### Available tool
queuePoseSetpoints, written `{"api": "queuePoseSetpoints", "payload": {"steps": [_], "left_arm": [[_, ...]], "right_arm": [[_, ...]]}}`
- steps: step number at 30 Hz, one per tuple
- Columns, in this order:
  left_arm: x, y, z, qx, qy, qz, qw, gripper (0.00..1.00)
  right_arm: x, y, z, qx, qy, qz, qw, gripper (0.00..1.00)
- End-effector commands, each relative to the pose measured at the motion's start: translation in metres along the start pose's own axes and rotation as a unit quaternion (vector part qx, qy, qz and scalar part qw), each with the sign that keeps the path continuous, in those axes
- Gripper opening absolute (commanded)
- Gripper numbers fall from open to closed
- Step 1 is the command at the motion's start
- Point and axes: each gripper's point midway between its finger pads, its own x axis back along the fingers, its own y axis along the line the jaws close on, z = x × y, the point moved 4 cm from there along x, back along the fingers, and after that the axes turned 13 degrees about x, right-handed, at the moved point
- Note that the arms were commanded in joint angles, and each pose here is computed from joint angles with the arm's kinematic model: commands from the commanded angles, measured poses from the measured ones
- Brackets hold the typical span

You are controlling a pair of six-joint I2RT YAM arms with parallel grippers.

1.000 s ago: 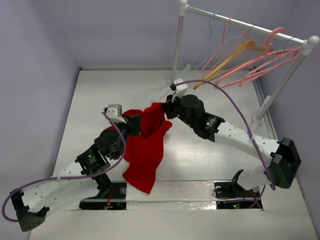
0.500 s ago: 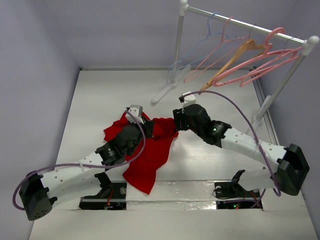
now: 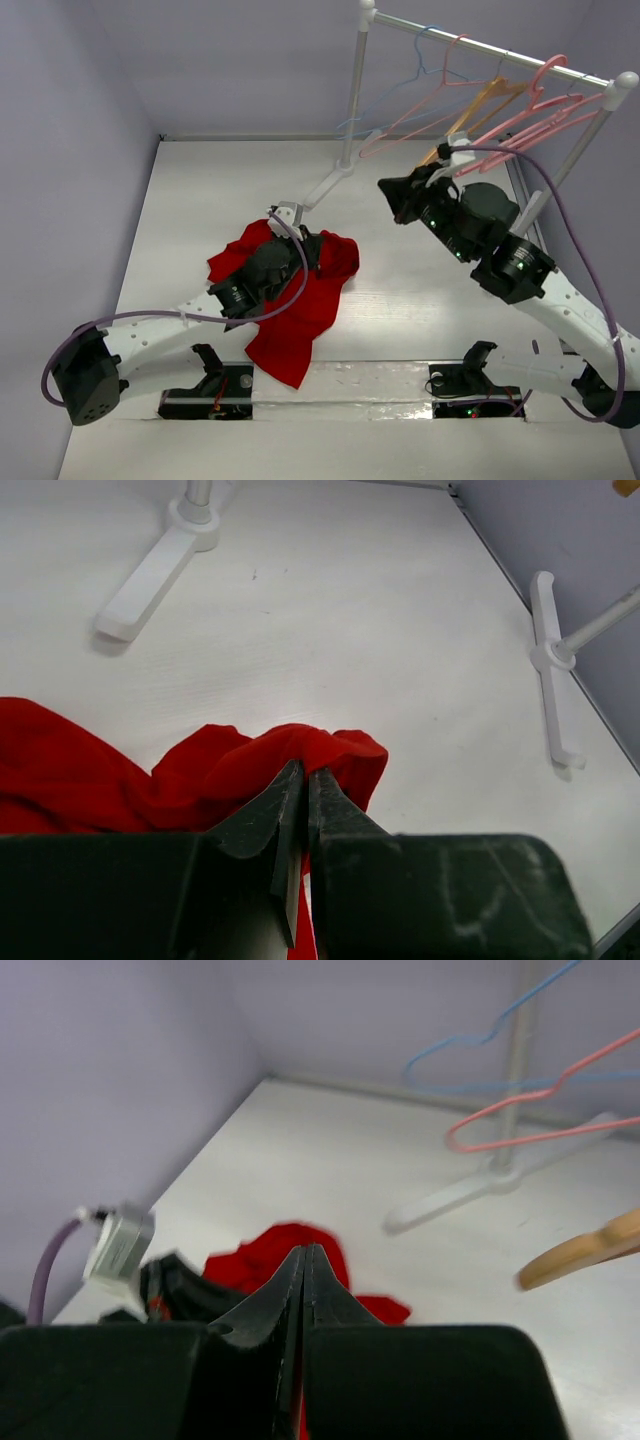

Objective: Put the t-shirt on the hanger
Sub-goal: Pick up the hanger from the clothesline.

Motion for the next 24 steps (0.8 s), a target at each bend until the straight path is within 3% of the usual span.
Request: {"api": "queuePoseSetpoints", "payload": {"steps": [1, 7, 14, 16, 24], "left_arm": [[-0.005, -0.028, -0.026, 0.013, -0.032, 0.05, 0.998, 0.0], [-0.002, -0.025, -0.021, 0.003, -0.027, 0.057, 0.998, 0.0], [0.002, -0.019, -0.015, 0.0, -0.025, 0.06, 0.998, 0.0], [0.002, -0.02, -0.014, 0.0, -0.02, 0.066, 0.998, 0.0], [0.006, -0.024, -0.014, 0.007, -0.017, 0.083, 0.996, 0.0]], "right_arm": [[0.008, -0.039, -0.049, 0.015, -0.063, 0.135, 0.989, 0.0], [0.018, -0.082, -0.093, 0.052, -0.089, 0.295, 0.95, 0.02], [0.038, -0.133, -0.099, 0.05, -0.085, 0.398, 0.912, 0.35], [0.035, -0.147, -0.088, 0.053, -0.055, 0.409, 0.909, 0.37], [0.022, -0.172, -0.082, 0.048, -0.027, 0.43, 0.901, 0.38]]}}
